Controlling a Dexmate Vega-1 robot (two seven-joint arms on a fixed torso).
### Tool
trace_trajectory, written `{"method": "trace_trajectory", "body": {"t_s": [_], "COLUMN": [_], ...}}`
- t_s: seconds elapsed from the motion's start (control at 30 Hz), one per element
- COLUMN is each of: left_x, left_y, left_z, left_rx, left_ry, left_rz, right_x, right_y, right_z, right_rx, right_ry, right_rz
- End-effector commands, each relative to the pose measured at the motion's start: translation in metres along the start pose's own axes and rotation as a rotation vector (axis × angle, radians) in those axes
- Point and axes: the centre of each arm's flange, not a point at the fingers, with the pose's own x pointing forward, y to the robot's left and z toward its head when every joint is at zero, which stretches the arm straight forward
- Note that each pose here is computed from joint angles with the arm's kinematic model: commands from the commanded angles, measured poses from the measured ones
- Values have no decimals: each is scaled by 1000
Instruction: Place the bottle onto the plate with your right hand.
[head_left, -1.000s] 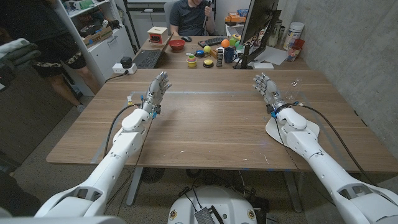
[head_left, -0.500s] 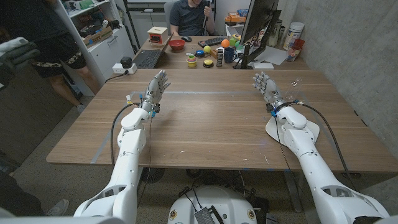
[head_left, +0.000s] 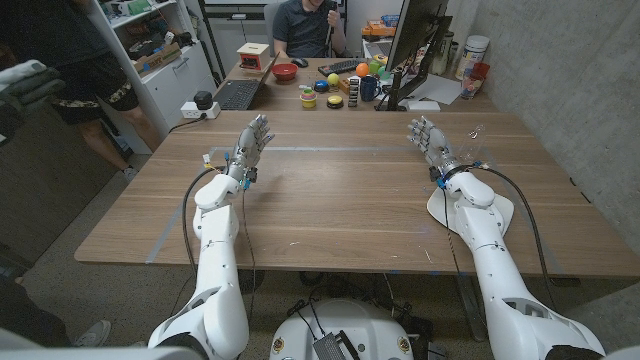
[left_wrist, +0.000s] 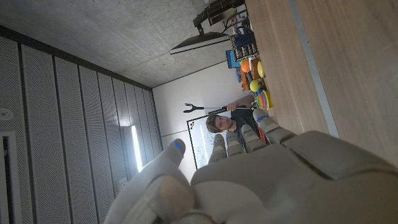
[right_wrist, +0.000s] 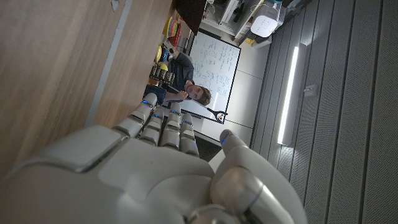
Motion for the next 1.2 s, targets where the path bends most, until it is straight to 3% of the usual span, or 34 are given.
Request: {"method": "trace_trajectory", "body": {"t_s": [0.03, 0.63, 1.2], "left_x": [0, -1, -2], "left_y": [-4, -7, -7], "left_z": [0, -2, -2], "left_rx": [8, 2, 7], "left_ry": [4, 7, 9], "left_rz": [-10, -5, -13], "right_x": [-1, -5, -2], "right_y": [-3, -6, -9], "right_z": [-1, -5, 10], "right_rx": [10, 9, -153], "right_ry": [-1, 11, 21], "right_rz": [-7, -10, -29]}}
